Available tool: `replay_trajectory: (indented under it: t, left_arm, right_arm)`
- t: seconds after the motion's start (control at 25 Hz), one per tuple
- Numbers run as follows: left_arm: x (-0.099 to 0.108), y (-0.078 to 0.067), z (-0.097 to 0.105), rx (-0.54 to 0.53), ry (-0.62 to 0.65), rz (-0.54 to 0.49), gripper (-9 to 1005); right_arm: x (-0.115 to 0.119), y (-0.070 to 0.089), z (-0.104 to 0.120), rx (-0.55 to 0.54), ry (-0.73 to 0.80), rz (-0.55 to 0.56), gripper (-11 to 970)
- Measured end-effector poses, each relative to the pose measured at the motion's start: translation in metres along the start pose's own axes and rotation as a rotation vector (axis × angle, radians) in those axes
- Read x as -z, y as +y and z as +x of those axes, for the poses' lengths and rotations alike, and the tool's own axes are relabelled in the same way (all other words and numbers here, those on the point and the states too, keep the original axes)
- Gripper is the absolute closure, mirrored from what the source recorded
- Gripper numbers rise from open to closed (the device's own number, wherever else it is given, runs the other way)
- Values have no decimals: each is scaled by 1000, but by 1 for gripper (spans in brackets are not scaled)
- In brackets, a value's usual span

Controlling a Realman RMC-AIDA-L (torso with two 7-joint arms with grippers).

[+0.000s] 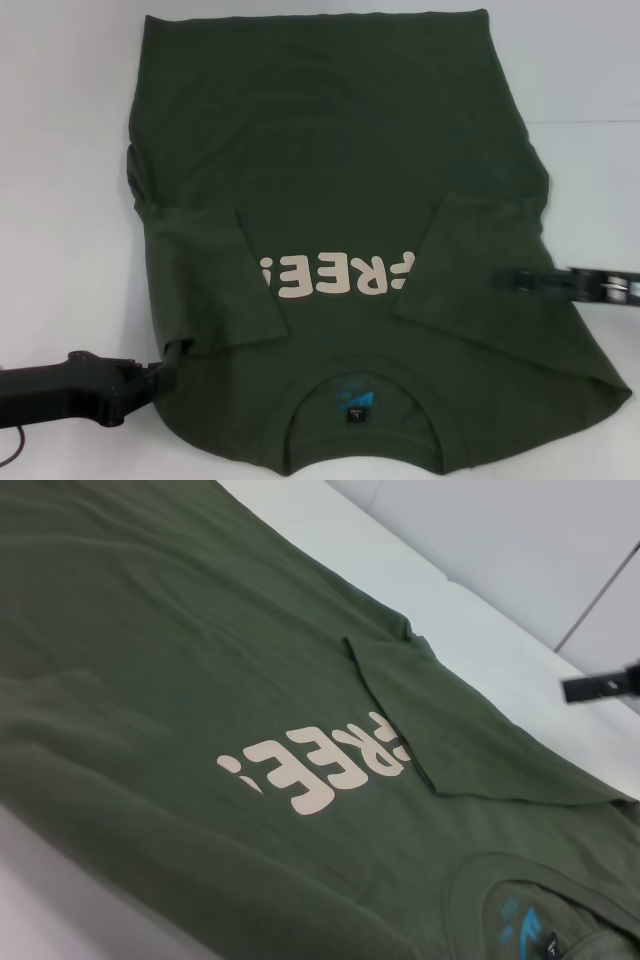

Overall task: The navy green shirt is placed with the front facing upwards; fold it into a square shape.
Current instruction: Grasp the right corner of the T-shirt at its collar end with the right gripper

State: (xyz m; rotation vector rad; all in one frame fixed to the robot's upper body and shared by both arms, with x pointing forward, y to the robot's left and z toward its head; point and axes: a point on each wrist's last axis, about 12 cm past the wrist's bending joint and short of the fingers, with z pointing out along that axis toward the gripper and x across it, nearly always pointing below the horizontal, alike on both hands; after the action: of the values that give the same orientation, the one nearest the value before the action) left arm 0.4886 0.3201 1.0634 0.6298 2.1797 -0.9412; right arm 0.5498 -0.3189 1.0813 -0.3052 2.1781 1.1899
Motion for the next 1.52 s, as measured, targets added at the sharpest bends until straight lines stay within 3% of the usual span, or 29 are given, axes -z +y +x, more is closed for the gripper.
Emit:
replay_trajectory:
  t: [0.28,0.48,1.52]
  left_arm:
    - [-2,0,-4,5,-2,7,945]
    - [-6,-1,-7,1,-2,15,945]
    - [-9,0,-13,-18,5,16,944]
  right_arm:
    - [55,-19,24,-135,33,101,14]
    - [73,-25,36,-217,91,164,14]
    - [65,-25,47,-256,149,186,14]
